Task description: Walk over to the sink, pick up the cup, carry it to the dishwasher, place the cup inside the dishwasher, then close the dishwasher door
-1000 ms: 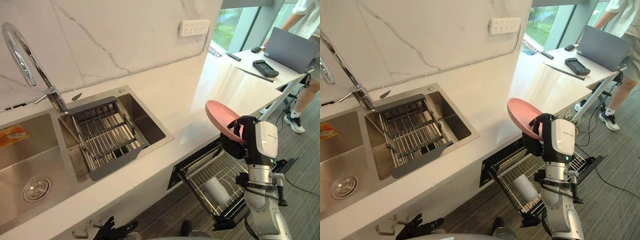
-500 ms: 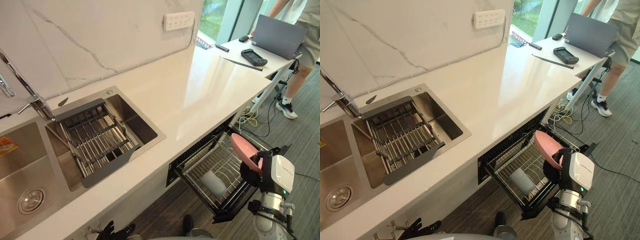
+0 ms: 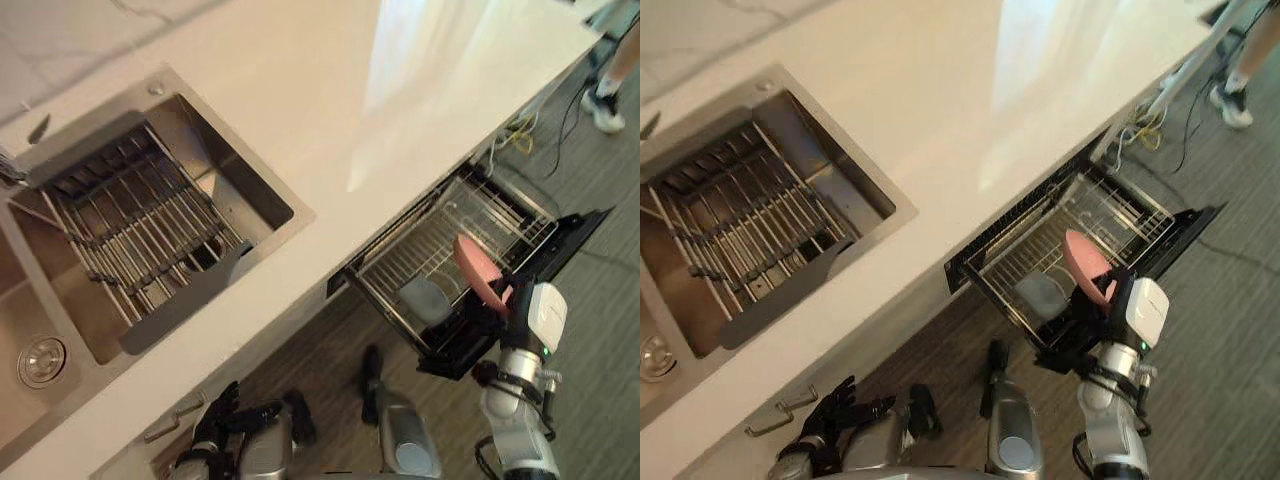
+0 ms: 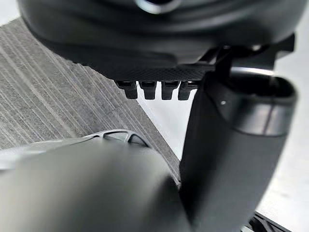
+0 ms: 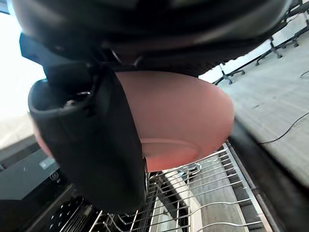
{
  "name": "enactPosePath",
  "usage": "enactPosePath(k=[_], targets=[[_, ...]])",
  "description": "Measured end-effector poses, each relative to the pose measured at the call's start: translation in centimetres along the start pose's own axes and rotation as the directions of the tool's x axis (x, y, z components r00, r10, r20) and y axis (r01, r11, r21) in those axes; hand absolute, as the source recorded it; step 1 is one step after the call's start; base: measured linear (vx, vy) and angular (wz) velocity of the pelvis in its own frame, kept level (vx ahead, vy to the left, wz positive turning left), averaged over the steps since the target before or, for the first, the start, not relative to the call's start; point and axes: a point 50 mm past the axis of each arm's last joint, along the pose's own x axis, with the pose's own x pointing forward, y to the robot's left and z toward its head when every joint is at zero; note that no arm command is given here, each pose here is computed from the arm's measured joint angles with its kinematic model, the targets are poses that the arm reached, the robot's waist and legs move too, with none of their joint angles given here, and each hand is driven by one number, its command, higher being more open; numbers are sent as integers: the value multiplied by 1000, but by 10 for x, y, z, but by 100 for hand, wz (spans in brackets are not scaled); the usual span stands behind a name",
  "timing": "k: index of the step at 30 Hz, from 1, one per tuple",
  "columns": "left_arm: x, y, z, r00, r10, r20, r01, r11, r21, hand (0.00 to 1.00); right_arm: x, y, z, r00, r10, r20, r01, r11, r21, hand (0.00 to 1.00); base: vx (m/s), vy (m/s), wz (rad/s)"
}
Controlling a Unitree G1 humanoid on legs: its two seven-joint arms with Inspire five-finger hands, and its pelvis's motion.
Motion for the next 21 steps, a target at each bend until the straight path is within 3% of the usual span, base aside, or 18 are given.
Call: enactPosePath(k=[6,13,21], targets=[[10,-6,24,997,-5,79,6,1000,-13,100,20,2,7,998,-40,-45,43,997,70,0,5,-30,4],[23,-29,53,985,-54,162,62,997,-45,100,35,5,12,995,-47,-86,58,989,133,0,-44,-22,2],[25,-41,61,980,-79,181,92,994,-63,100,43,7,13,992,-44,-119,60,989,139,0,12,-61,6]])
